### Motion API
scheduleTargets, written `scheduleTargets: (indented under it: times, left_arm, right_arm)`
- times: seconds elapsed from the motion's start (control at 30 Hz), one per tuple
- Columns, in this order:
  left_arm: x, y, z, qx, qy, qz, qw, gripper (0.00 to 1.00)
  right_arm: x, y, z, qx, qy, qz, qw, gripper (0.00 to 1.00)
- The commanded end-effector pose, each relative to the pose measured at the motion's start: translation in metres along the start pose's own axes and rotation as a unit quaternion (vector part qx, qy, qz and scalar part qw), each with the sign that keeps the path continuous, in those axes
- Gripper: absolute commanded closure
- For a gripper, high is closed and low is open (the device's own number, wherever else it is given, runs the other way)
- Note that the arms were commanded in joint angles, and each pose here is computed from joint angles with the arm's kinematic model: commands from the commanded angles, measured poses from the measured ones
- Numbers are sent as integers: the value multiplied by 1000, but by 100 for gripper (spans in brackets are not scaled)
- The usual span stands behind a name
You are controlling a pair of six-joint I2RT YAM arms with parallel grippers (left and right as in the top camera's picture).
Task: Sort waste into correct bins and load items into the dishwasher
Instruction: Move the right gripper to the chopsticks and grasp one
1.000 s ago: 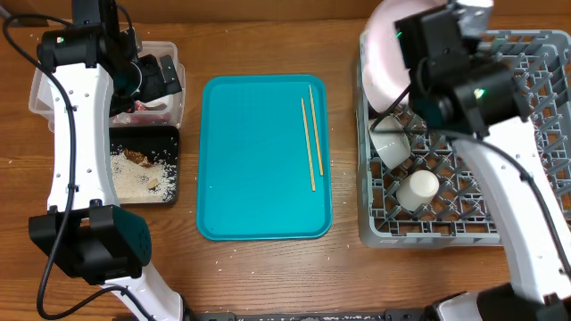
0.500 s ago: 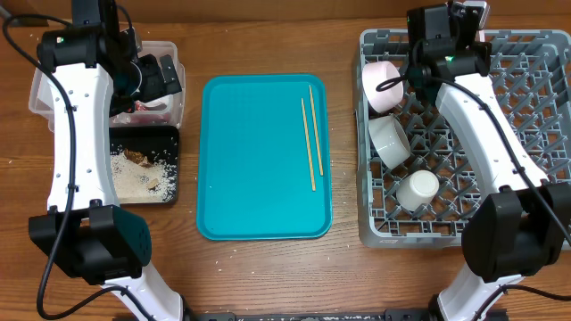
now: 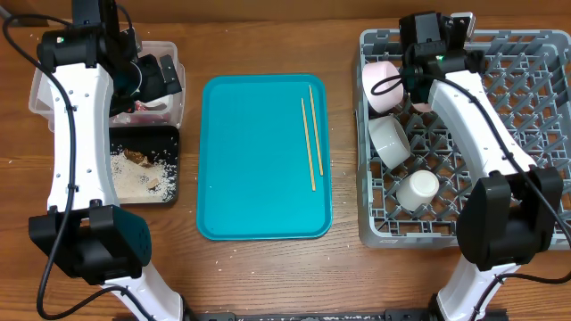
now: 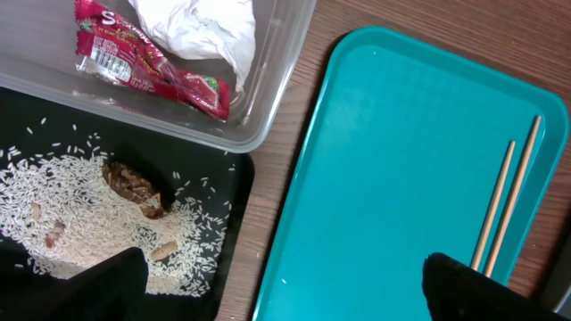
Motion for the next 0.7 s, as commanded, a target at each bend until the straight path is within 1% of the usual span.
scheduleTargets:
  times: [0.0,0.07,0.13,0.17,0.23,0.27,0.3,0.33,0.37,0.4,0.47,0.5,0.53,0.57,0.6,0.63,0.67]
  left_arm:
    - [-2,13,-1,6,-6,-18,1000,0]
    - [-2,13,-1,6,-6,-18,1000,0]
    - [-2,13,-1,6,-6,-18,1000,0]
    - [-2,13,-1,6,-6,-18,1000,0]
    - [-2,13,-1,6,-6,-18,1000,0]
    - [-2,13,-1,6,-6,-18,1000,0]
    - [-2,13,-1,6,-6,-18,1000,0]
    - [-2,13,-1,6,-6,-18,1000,0]
    - [-2,13,-1,6,-6,-18,1000,0]
    - [-2,13,-1,6,-6,-18,1000,0]
    - [-2,13,-1,6,-6,-18,1000,0]
    - [-2,13,-1,6,-6,-18,1000,0]
    - [-2,13,-1,6,-6,-18,1000,0]
    - [-2,13,-1,6,-6,-18,1000,0]
    - [-2,13,-1,6,-6,-18,1000,0]
    - [-2,13,-1,6,-6,-18,1000,0]
    - [-2,13,-1,6,-6,-18,1000,0]
  right_arm:
    - [-13,20,-20,-10,-34,-17,999,0]
    - [-19,34,-28,-43,-41,-20,998,0]
    - [-24,55,-34,-121,-43,-16,992,0]
    - [-26,73,-34,-192,-43,-12,980,0]
    - [-26,103,-27,-317,-40,-8,948,0]
    - [-25,122,-18,-392,-36,-6,919,0]
    - [-24,134,-12,-440,-32,-4,897,0]
    - [-22,150,-2,-496,-23,-1,868,0]
    - [-21,160,6,-522,-15,0,853,0]
    - [-17,173,22,-553,1,0,833,4]
    - [-8,186,47,-559,12,8,829,6]
    - [3,194,70,-553,22,22,833,9]
    - [6,195,75,-550,22,27,835,12]
    - [19,198,95,-540,31,41,840,19]
    - [29,199,108,-532,39,51,844,24]
    - [41,199,121,-523,45,63,849,27]
    - [49,198,131,-519,50,71,851,28]
Point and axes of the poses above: each gripper's point midway between its finger pads, its own y axis back along the fingers, its own z axis along the line the jaws close on, x = y × z, the point moved 6 cm from there along y, back along the fingers, and after that the axes turned 4 degrees about y, right-handed, at the moved point
